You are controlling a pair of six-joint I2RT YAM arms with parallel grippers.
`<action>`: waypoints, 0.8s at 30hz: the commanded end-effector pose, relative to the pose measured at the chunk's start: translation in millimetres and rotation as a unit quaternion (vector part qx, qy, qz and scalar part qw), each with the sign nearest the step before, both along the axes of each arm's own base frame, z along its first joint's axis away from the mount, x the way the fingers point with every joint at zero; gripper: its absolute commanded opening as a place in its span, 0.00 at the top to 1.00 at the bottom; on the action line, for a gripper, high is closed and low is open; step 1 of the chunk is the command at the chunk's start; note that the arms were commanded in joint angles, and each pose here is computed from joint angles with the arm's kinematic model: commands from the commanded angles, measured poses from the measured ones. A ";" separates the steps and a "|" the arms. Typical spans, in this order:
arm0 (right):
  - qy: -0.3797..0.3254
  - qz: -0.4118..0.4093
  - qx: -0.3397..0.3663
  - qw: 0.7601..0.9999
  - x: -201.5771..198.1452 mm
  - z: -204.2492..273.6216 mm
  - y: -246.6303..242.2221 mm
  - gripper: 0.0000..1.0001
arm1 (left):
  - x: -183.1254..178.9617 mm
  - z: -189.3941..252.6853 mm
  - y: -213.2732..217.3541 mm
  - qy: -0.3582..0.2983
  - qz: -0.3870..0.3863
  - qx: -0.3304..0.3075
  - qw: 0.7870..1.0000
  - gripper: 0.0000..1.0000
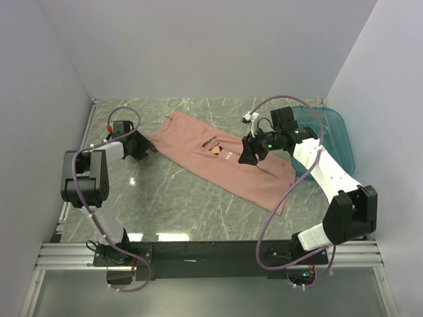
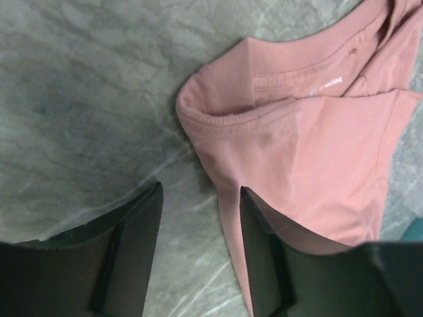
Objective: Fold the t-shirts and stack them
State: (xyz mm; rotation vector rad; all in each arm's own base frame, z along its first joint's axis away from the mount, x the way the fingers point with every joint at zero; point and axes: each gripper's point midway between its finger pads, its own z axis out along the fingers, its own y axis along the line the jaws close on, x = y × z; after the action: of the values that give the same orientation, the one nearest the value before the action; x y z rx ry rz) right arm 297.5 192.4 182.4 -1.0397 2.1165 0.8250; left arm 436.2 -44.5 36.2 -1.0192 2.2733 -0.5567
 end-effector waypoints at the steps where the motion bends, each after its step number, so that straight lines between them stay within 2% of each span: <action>1: -0.030 0.020 0.017 0.999 2.1 9.9 3.4 0.43 | 5.1 -1.7 5.0 0.006 -0.005 0.023 1.000 0.45; 2: -0.032 0.020 0.016 0.999 2.0 9.7 3.1 0.43 | 5.5 -2.9 5.0 0.007 -0.005 0.024 1.000 0.48; 24: -0.022 0.030 0.021 0.999 -1.7 3.8 4.7 0.43 | 14.6 -10.9 7.2 0.020 -0.022 0.037 0.999 0.56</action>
State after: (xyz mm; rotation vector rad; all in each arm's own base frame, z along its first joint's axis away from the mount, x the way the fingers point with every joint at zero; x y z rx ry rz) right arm 293.8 195.6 181.2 -1.0771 2.0812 0.8585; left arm 450.6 -40.6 30.9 -0.9828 2.3060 -0.5165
